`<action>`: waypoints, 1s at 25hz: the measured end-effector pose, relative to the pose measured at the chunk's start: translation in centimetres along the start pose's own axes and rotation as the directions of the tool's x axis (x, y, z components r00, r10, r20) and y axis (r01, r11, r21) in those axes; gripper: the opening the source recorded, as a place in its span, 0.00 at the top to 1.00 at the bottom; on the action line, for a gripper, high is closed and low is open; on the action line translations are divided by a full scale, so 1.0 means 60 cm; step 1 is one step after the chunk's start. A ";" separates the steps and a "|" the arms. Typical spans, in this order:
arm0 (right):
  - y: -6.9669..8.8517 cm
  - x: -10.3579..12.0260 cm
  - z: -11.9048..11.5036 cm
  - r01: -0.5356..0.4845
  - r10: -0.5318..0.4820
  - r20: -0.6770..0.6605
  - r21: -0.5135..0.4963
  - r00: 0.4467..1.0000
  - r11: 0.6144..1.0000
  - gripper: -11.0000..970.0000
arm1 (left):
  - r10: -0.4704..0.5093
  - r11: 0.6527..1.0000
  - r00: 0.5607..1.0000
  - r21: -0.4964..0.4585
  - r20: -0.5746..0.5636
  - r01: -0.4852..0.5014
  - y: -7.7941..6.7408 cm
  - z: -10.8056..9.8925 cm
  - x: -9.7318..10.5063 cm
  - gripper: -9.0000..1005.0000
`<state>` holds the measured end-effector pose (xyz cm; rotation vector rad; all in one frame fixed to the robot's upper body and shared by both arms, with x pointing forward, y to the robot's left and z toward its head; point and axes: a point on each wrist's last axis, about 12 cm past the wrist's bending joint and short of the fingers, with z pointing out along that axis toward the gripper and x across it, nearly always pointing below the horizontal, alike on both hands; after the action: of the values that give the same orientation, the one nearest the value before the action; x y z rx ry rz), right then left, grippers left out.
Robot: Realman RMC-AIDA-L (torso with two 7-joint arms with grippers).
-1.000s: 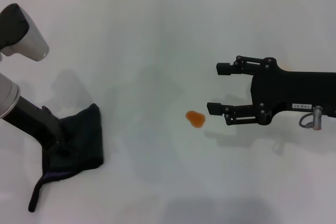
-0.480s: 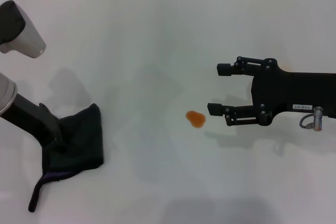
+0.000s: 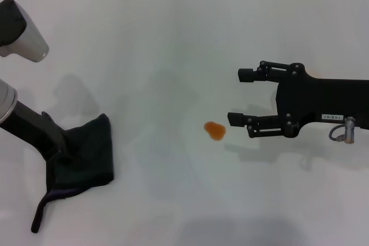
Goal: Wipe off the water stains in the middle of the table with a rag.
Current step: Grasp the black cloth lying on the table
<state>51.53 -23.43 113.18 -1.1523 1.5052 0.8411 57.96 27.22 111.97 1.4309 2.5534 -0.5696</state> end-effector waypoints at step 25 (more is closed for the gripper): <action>0.007 -0.001 0.000 0.002 -0.001 0.019 -0.021 1.000 1.000 0.15 | -0.010 1.000 0.999 -0.013 -0.040 0.009 -0.001 0.010 0.000 0.88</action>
<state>51.13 -23.29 113.22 -1.1574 1.4830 0.8660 57.87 26.96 111.41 1.4410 2.5914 -0.5304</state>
